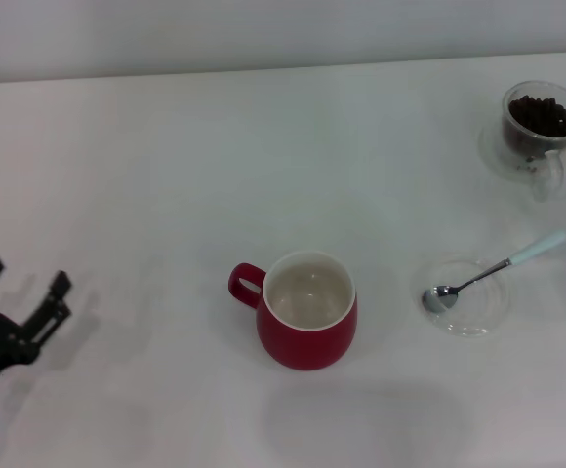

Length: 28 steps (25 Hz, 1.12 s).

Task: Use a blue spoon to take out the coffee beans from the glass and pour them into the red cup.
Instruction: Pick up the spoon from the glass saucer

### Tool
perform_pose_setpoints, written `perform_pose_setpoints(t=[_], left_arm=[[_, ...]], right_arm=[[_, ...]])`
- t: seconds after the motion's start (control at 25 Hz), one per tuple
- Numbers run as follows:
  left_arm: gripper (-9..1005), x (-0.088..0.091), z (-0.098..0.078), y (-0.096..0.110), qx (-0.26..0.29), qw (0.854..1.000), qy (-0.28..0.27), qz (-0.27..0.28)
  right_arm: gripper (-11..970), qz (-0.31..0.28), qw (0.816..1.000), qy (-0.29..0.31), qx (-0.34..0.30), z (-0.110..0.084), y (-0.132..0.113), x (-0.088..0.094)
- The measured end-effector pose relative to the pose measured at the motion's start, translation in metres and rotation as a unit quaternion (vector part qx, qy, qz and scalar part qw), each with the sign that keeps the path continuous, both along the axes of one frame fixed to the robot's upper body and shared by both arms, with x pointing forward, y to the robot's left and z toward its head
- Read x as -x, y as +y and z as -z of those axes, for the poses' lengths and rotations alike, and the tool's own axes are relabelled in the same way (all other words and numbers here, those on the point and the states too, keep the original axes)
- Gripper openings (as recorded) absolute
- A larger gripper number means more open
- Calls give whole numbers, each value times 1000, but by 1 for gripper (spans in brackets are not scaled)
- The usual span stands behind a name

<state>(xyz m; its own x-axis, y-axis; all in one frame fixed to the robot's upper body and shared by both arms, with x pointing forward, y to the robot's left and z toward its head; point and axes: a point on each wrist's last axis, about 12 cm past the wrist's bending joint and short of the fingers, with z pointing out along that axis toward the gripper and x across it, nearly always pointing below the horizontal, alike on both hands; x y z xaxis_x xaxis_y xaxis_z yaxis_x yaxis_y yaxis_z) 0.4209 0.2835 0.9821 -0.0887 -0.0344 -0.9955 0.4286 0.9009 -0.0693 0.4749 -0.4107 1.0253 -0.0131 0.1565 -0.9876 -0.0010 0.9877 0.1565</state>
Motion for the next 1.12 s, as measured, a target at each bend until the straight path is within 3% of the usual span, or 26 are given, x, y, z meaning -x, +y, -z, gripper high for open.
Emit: perform_pose_setpoints(t=[0.36, 0.6, 0.88, 1.12], left_arm=[[864, -14, -8, 14, 9, 998, -24, -55], [863, -23, -13, 17, 10, 997, -37, -67], [862, -27, -15, 19, 6, 997, -42, -69], [861, -31, -17, 20, 2, 997, -46, -67]], right_arm=[[866, -33, 988, 58, -142, -1, -26, 25], [865, -39, 962, 106, -249, 5, -33, 46], [866, -57, 934, 108, -337, 10, -22, 67], [866, -82, 909, 135, -386, 23, 3, 70]])
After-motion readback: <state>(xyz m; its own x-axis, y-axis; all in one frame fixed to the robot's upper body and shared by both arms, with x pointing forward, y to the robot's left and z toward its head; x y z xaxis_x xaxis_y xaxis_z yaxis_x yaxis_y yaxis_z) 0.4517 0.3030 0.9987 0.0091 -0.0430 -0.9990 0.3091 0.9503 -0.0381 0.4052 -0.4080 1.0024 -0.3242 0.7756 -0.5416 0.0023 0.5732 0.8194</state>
